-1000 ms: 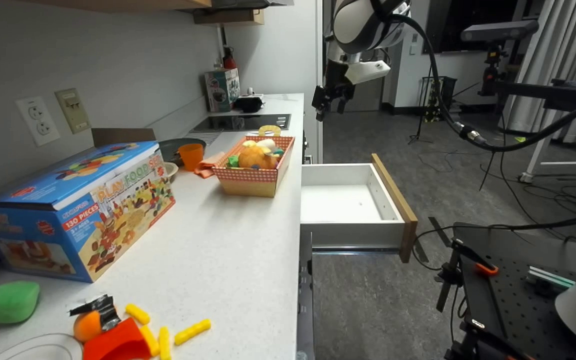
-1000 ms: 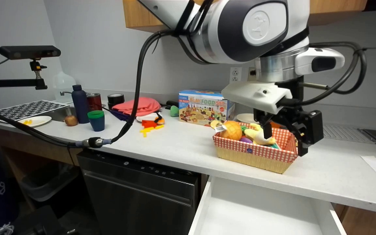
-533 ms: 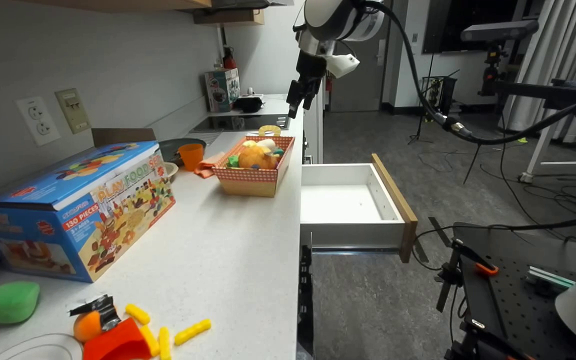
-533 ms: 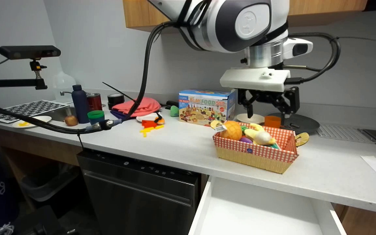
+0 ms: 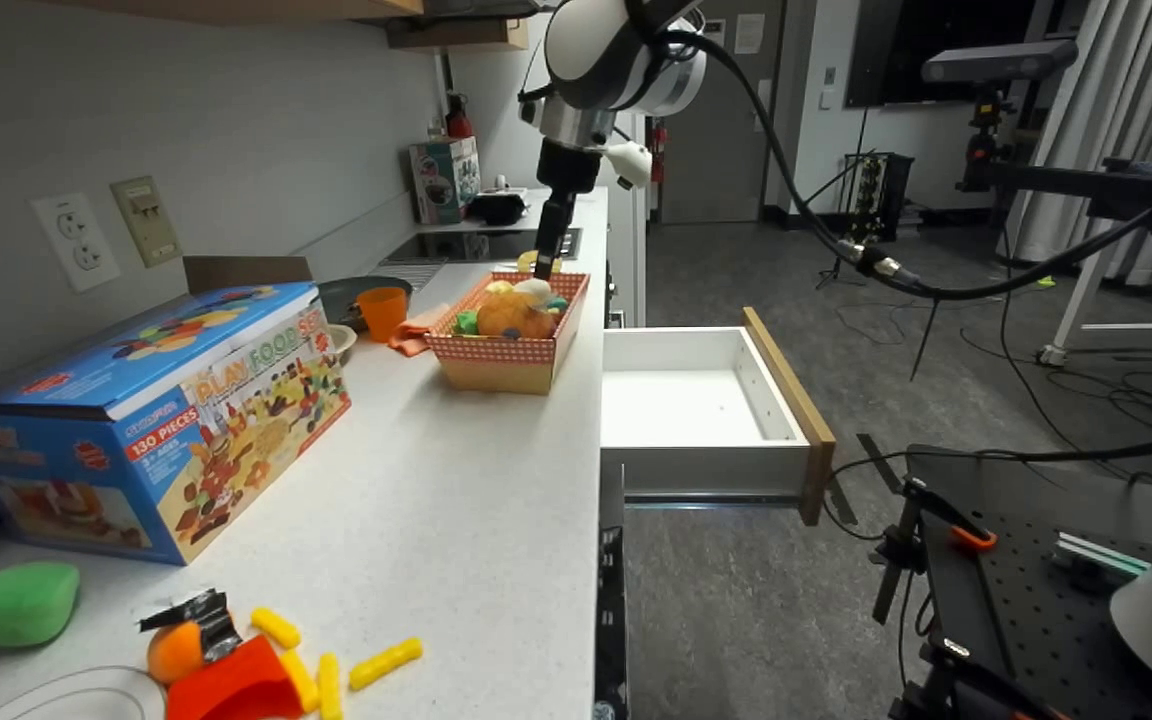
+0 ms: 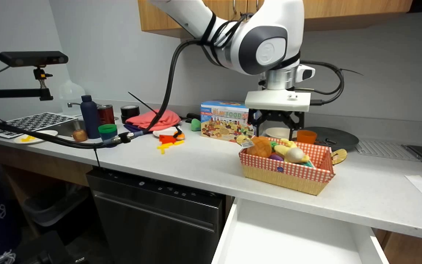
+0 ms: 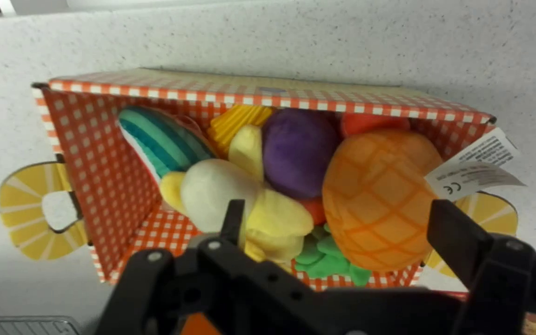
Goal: Open the drawer and put the plush toys into the drawer
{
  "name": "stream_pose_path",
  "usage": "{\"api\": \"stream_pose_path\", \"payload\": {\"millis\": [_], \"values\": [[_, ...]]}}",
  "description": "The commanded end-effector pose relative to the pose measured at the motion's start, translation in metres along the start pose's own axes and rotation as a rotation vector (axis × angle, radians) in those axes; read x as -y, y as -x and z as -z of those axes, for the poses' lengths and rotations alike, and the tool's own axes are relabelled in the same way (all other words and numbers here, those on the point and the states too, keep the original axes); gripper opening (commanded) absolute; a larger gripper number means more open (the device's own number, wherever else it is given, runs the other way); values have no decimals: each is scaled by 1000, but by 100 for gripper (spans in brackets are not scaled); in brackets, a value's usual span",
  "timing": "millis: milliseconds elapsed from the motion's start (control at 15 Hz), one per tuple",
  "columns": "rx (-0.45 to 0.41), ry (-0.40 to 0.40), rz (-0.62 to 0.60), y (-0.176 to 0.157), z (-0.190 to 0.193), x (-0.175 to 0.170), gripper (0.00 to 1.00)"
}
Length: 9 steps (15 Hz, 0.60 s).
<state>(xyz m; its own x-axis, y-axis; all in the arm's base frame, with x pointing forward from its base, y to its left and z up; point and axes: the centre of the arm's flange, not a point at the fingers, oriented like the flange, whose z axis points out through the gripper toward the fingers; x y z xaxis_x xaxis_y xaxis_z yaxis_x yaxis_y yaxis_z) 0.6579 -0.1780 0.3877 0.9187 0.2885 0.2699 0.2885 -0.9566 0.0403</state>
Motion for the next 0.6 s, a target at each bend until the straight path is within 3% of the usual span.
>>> {"api": "stream_pose_path", "payload": {"millis": [0,533], "values": [[28,-57,107,-22,-17,-2,100],[103,-141,229,-39,-51,17,100]]}}
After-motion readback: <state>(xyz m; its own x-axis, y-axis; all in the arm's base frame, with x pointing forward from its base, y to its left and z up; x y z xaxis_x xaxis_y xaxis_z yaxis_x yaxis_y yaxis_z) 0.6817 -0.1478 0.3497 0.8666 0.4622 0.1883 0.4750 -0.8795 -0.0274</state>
